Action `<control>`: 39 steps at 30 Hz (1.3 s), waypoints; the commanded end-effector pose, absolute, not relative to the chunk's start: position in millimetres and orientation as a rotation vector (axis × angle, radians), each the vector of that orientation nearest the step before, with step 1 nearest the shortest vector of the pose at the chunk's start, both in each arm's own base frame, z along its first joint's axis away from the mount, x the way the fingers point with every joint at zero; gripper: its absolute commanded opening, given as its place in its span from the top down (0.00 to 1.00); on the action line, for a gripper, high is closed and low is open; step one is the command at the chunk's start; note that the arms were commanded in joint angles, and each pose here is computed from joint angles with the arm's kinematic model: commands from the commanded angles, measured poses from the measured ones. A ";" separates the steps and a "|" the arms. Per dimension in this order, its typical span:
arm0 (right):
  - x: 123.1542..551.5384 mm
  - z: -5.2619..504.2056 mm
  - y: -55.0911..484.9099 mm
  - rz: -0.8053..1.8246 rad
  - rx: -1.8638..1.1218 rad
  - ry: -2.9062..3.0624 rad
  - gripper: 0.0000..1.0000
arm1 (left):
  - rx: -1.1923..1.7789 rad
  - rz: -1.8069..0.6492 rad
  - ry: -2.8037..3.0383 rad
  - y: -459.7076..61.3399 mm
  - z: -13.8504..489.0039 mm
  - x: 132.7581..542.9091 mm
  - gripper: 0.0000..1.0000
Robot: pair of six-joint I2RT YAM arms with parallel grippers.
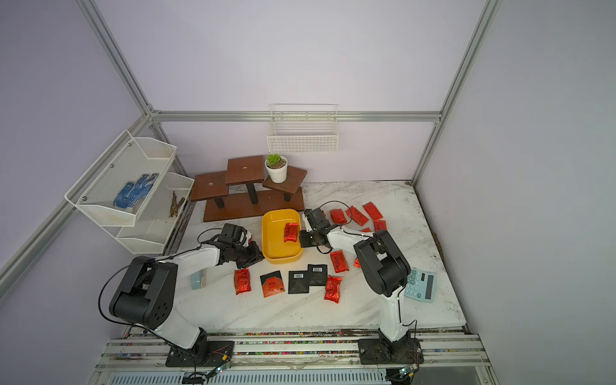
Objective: Take the tea bags out of the storage box
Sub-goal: Adjust the storage box at the center of the board, then pick up the tea bag from the storage box.
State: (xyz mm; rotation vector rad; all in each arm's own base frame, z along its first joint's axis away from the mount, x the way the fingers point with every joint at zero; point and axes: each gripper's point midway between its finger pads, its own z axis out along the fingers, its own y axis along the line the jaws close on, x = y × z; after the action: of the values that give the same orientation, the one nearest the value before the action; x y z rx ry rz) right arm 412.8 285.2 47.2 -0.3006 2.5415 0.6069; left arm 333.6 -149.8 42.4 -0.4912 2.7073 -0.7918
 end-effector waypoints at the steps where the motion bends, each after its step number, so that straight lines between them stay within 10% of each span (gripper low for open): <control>1: 415.4 47.8 268.4 0.500 -0.264 2.557 0.85 | -0.507 -0.724 2.673 -141.1 54.9 335.7 0.72; 20: 399.9 184.8 311.6 0.441 -0.341 2.348 0.41 | -0.392 -0.535 2.385 -104.7 187.7 332.4 0.38; 39: 440.3 90.7 357.3 0.123 -0.380 2.525 0.14 | -0.383 -0.514 2.305 -86.2 217.1 288.6 0.30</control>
State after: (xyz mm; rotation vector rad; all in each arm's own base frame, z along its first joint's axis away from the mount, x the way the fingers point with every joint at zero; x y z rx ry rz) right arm 434.7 363.7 81.2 -0.4137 2.5357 0.1932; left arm 291.9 -87.9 219.3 -0.4156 2.3048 -0.5397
